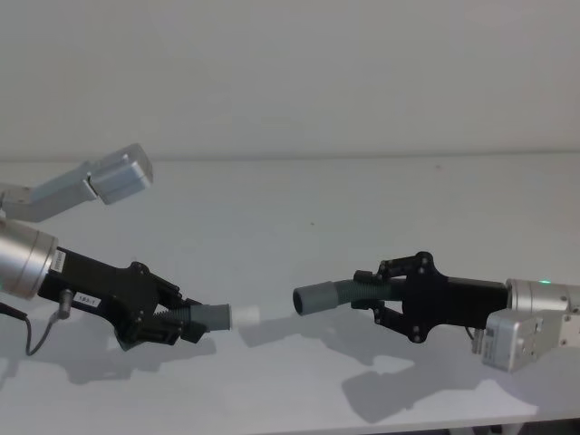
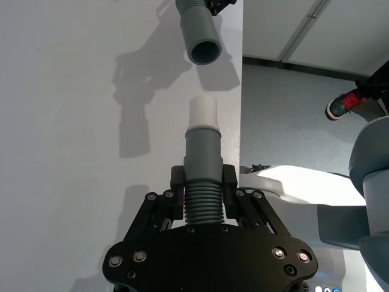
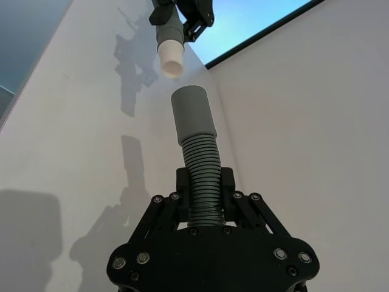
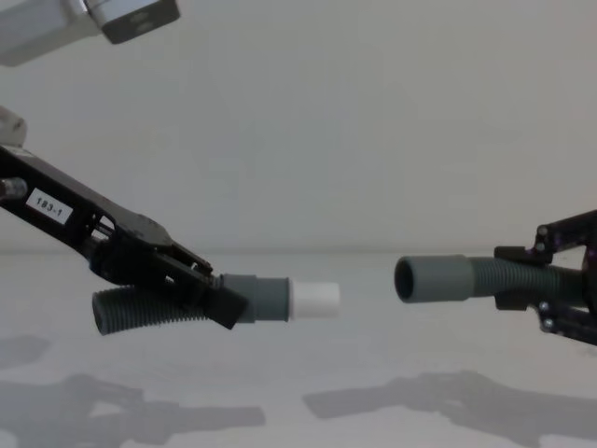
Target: Use both hands to pick up one end of the pipe from the table, align the ends, and insert them.
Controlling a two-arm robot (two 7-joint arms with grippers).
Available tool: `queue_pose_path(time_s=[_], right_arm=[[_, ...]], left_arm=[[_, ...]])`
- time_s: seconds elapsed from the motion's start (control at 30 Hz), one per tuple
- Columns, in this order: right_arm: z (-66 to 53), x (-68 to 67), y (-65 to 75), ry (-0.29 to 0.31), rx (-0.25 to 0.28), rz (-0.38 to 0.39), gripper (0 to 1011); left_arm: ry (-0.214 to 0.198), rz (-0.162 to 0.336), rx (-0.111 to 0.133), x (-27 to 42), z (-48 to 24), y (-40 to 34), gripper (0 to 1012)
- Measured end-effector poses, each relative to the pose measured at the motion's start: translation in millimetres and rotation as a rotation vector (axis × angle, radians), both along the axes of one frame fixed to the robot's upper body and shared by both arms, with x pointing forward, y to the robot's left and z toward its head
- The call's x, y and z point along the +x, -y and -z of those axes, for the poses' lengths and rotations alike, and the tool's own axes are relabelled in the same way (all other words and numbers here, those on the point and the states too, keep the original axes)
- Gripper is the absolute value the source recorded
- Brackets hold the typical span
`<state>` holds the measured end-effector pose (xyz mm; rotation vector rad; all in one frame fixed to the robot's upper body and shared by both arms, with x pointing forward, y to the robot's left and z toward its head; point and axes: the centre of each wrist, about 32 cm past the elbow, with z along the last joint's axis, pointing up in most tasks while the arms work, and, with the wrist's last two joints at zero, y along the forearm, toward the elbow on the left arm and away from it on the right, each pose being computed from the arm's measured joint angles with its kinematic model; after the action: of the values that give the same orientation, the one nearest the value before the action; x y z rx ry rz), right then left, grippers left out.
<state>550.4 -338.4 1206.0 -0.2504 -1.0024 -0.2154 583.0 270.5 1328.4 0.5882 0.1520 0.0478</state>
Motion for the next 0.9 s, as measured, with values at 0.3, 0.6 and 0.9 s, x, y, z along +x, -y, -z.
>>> queue_pose_path(time_s=[0.3, 0.6, 0.9], right_arm=[[1.4, 1.8, -3.1, 0.002, -0.004, 0.008, 266], [1.9, 3.3, -6.3, 0.004, -0.003, 0.012, 266], [2.2, 4.2, -8.1, 0.006, -0.004, 0.012, 266]], left_arm=[[0.000, 0.000, 0.000, 0.0, 0.0, 0.0, 327], [0.000, 0.000, 0.000, 0.0, 0.0, 0.0, 327], [0.000, 0.001, -0.003, -0.1, 0.3, 0.1, 327]])
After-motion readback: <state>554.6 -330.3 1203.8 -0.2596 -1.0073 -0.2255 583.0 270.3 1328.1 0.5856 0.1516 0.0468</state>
